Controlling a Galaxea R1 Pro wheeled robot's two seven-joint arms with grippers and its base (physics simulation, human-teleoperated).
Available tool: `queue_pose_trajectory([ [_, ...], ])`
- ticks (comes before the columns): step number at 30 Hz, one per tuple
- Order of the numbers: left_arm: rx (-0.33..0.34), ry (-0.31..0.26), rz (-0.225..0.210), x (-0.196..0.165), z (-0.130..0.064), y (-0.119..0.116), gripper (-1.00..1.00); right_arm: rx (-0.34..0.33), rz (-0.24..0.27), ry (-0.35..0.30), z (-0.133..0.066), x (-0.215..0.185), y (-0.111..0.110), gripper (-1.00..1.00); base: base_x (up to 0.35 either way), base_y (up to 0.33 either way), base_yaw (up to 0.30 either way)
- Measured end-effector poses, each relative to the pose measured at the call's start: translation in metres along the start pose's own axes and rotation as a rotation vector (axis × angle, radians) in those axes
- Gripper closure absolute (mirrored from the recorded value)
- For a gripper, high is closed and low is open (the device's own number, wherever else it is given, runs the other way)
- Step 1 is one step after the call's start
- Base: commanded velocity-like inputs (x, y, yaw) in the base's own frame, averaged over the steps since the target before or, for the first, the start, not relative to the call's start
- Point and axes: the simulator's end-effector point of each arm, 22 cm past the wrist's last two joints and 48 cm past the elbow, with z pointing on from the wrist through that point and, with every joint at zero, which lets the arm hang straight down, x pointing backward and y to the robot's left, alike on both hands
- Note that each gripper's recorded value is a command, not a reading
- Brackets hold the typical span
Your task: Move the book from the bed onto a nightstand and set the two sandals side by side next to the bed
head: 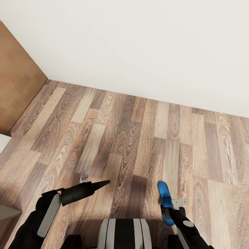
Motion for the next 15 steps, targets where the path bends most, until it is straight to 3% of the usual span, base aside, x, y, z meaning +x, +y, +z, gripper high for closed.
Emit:
queue_pose_trajectory([
  [9, 0.011, -0.012, 0.033, -0.008, -0.003, -0.016, -1.00, 0.001, 0.002, -0.037, -0.008, -0.018, -0.001, 1.00, 0.000, 0.000, 0.000],
  [15, 0.019, -0.020, 0.055, -0.013, -0.005, -0.028, -1.00, 0.012, 0.019, -0.104, -0.017, -0.048, -0.011, 1.00, 0.000, 0.000, 0.000],
])
